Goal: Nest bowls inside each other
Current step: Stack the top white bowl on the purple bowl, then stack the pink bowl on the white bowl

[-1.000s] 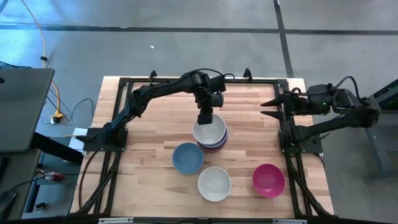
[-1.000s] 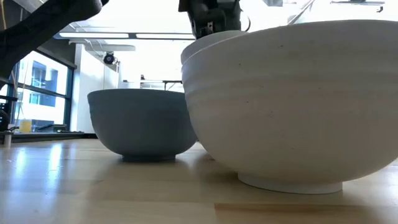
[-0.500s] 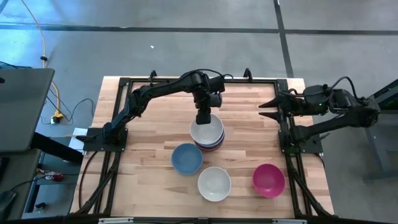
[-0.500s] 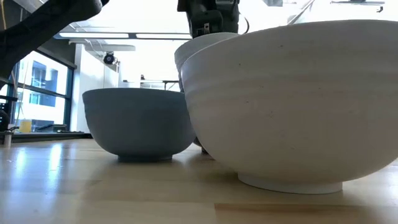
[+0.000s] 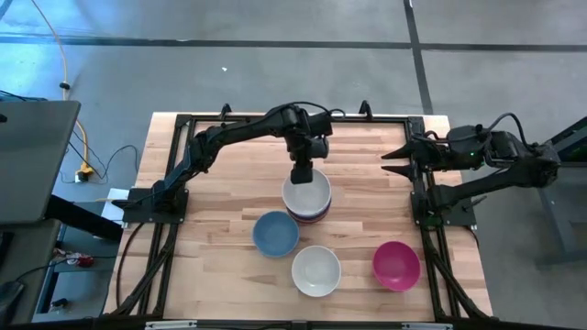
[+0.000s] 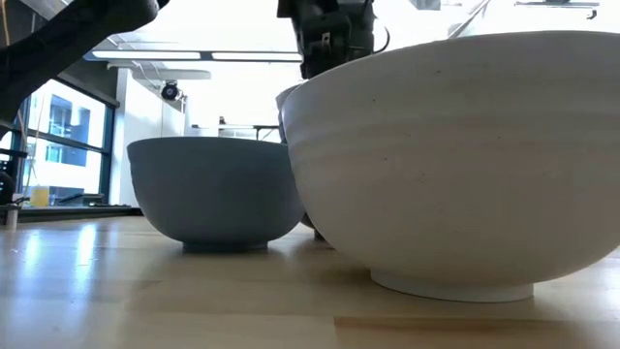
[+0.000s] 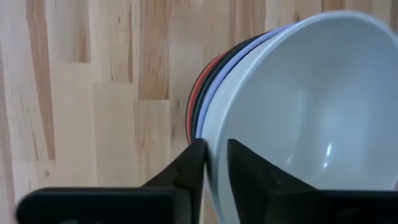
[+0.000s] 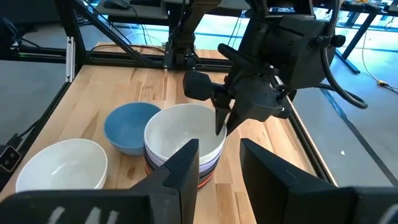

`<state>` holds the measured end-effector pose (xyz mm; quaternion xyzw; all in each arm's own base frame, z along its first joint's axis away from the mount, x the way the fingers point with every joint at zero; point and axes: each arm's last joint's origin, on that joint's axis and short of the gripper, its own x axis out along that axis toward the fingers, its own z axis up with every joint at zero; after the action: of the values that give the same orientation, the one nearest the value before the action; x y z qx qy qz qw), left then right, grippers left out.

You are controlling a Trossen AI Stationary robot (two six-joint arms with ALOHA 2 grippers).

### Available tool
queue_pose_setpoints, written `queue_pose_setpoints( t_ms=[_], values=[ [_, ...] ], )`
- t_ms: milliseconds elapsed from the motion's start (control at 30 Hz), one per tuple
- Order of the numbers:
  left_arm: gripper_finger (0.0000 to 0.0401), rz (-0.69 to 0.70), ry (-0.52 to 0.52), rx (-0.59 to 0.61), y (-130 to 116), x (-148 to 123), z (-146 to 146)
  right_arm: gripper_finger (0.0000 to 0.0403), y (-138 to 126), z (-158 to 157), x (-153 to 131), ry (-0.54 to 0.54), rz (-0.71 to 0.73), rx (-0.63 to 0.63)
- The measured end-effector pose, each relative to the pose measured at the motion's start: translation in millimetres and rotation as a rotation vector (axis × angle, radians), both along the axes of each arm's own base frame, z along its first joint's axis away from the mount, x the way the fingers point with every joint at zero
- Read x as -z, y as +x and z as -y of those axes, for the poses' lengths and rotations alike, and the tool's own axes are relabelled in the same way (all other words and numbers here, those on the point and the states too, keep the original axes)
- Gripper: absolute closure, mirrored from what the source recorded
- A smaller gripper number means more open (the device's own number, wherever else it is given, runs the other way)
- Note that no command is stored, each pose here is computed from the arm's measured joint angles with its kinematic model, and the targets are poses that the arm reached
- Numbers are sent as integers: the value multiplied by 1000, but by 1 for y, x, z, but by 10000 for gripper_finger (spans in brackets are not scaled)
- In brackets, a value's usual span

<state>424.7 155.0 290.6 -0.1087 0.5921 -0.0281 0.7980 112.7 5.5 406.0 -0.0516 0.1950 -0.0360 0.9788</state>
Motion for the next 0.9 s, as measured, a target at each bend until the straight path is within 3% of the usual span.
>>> queue_pose_setpoints(
  t_ms=[333,633,900],
  values=[
    [260,44,-10,15,0,-1,-7,293,3,0,3,9,-36,2],
    [264,60,-7,24,0,-1,-11,293,11,-1,11,15,-118,6],
    [260,-76,-50,57,-22,-11,-3,293,12,-2,12,32,-127,-23]
  ],
)
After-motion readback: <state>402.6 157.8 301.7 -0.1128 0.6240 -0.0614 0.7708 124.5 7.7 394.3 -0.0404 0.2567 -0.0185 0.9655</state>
